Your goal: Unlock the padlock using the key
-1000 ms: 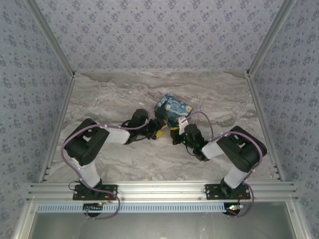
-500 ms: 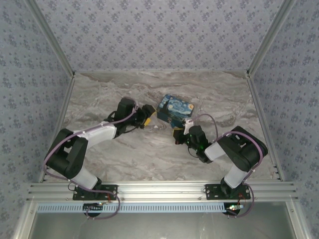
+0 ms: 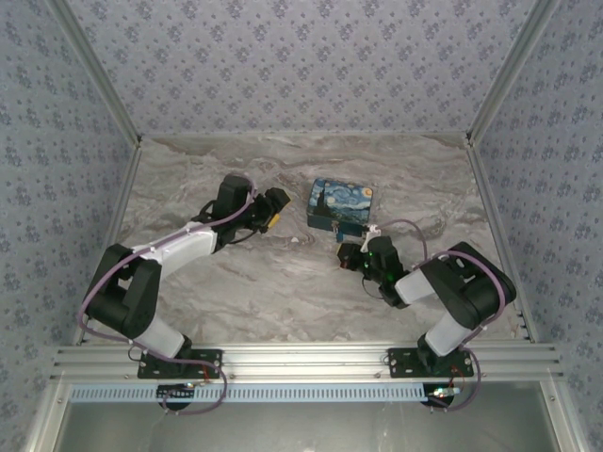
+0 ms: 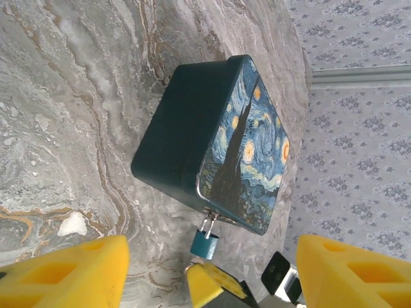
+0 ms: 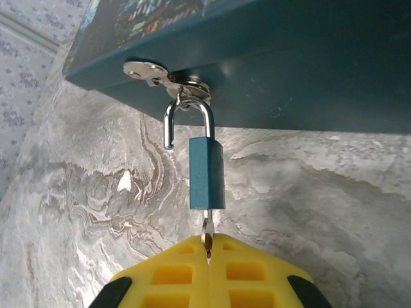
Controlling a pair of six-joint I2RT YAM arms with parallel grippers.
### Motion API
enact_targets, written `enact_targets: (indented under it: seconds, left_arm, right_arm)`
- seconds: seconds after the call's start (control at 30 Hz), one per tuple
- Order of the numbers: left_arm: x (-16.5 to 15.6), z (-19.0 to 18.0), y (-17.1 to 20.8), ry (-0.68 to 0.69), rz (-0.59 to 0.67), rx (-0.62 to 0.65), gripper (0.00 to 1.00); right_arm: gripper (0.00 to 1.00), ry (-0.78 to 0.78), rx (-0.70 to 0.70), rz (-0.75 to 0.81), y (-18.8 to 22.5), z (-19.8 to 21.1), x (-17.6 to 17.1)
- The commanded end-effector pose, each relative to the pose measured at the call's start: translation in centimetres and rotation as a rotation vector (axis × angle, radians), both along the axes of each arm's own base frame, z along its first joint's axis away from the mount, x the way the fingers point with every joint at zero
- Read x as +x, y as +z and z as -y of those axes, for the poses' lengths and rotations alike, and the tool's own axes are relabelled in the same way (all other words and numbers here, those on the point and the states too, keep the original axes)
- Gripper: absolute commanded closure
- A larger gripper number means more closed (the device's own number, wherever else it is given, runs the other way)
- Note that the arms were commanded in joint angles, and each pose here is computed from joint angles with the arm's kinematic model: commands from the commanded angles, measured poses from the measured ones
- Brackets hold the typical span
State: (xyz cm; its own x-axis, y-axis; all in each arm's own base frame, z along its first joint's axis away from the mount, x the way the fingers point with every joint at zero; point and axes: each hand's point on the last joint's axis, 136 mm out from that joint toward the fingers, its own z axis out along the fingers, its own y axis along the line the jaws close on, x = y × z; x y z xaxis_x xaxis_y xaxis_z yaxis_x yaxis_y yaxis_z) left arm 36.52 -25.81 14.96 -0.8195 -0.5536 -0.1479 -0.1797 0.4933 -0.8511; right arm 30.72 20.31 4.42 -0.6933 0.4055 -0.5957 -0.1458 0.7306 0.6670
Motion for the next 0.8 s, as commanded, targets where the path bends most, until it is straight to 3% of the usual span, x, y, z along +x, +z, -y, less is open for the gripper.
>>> enact_targets:
  seconds: [0.0,0.2,0.43,0.7,0.77]
  left_arm:
    - [1.0,-0.1,0.8,-0.009,0.03,0.016,0.31]
    - [1.5,0.0,0.9,-0.025,0.039,0.03,0.31]
    - [2.0,0.2,1.2,-0.054,0.066,0.065,0.3]
    - [3.6,2.1,0.7,-0.189,0.094,0.124,0.21]
    - [4.2,2.7,0.5,-0.225,0.105,0.128,0.2]
  right_arm:
    - [0.83,-0.072,-0.03,-0.09,-1.8,2.0,-1.1]
    - [0.61,-0.108,-0.058,-0.087,-1.2,3.5,-1.6]
    - [0.44,-0.086,-0.112,-0.034,1.5,4.7,-1.5]
    - [0.05,-0.029,-0.088,0.02,5.4,5.6,-2.4]
    - [0.0,-0.019,-0.079,0.015,5.8,5.7,-2.7]
